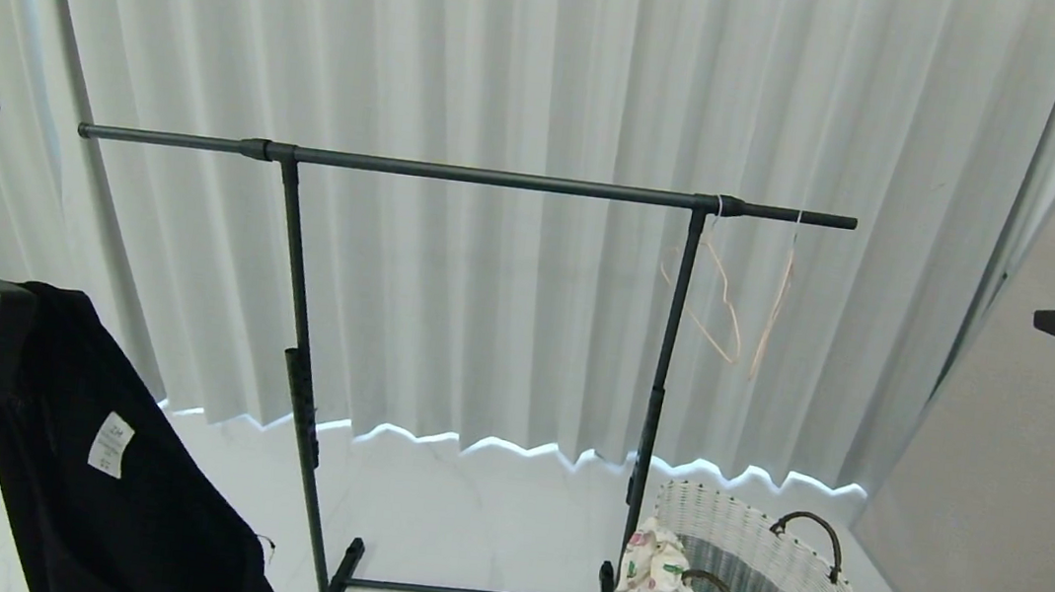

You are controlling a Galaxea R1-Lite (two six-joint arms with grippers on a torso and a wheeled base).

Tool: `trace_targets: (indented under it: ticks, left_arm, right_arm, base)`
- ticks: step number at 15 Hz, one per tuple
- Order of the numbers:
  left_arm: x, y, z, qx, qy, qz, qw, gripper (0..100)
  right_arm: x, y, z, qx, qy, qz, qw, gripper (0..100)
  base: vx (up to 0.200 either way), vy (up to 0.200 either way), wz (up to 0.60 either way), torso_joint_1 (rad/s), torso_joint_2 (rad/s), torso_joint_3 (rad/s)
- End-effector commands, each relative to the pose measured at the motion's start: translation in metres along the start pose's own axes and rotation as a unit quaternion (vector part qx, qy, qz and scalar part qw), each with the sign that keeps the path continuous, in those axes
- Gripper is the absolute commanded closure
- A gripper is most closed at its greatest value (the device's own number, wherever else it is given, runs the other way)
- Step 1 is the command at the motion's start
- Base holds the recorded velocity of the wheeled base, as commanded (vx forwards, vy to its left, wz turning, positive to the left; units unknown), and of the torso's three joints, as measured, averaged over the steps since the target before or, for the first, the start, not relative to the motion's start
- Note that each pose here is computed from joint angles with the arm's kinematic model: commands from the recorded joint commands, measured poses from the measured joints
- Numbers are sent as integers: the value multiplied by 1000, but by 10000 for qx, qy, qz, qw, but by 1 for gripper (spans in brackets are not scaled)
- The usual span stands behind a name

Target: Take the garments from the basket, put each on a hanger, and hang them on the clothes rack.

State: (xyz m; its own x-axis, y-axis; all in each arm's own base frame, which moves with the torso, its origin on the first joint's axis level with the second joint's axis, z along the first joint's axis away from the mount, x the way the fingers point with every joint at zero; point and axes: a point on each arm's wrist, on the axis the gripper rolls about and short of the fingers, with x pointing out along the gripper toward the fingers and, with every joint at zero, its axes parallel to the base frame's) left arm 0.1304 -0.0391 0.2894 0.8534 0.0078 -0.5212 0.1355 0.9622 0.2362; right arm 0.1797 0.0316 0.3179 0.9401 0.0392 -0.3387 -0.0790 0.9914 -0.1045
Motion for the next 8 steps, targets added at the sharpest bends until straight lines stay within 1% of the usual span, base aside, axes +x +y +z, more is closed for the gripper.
trace_targets:
  ticks: [1, 3, 6, 8]
  left_arm:
    - [2, 0, 0, 0, 29, 13, 10000, 100]
    - [2, 0, 1, 4, 27, 7, 10000, 100]
    - [2, -1, 1, 12, 23, -13, 10000, 100]
    - [4, -1, 2, 19, 45, -15, 10000, 100]
  right_arm:
    - [17, 3, 0, -35, 94, 6, 9999, 0]
    - [29, 4, 1, -29, 72, -3, 10000, 0]
    - [48, 6, -2, 4, 209, 6, 9998, 0]
    - [60, 8, -5, 110, 323, 8, 9994, 0]
  base:
    - [200, 0, 0, -7, 2, 12]
    - [200, 0, 0, 14, 10, -2]
    - [200, 0, 0, 5, 1, 2]
    - [200, 0, 0, 7, 5, 2]
